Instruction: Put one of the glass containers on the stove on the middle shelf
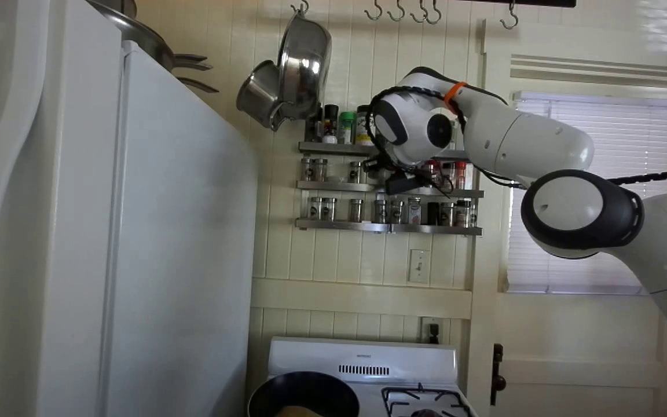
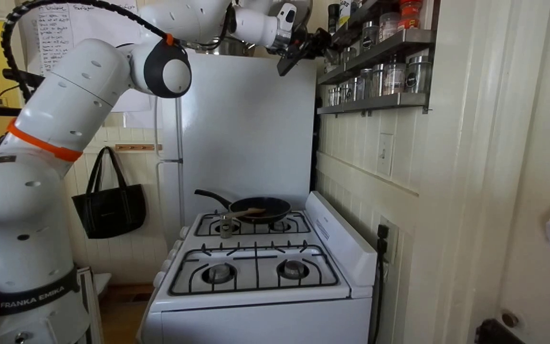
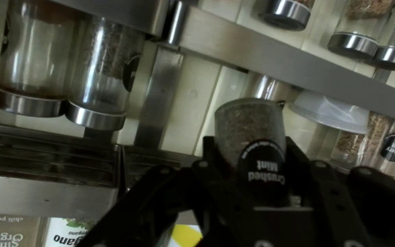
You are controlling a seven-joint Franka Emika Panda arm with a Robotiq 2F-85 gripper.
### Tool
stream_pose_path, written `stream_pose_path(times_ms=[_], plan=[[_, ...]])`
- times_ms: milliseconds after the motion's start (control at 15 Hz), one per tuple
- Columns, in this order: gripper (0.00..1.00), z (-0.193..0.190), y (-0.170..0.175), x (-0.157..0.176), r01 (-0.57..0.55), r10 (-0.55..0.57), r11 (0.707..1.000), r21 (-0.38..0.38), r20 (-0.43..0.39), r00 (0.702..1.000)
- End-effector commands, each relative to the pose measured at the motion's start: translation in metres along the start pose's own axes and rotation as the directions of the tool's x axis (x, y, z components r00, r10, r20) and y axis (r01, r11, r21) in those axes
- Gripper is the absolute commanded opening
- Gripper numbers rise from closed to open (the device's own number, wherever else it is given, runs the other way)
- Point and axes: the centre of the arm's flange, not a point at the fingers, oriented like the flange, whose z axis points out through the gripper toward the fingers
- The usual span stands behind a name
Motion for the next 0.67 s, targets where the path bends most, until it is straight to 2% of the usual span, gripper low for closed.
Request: stream_pose_path(times_ms=[0, 333, 400, 600], plan=[[0.23, 0.031, -0.003, 0.027, 0.017, -0.018, 1.000, -0.027, -0.049, 0.999], [0.23, 0.043, -0.001, 0.015, 0.016, -0.017, 1.000, -0.018, -0.074, 0.997], [0.48, 0.018, 0.002, -0.006, 0.024, -0.024, 1.000, -0.008, -0.049, 0.998], [0.48, 0.023, 0.001, -0.009, 0.022, -0.022, 1.000, -0.005, -0.050, 0.999]])
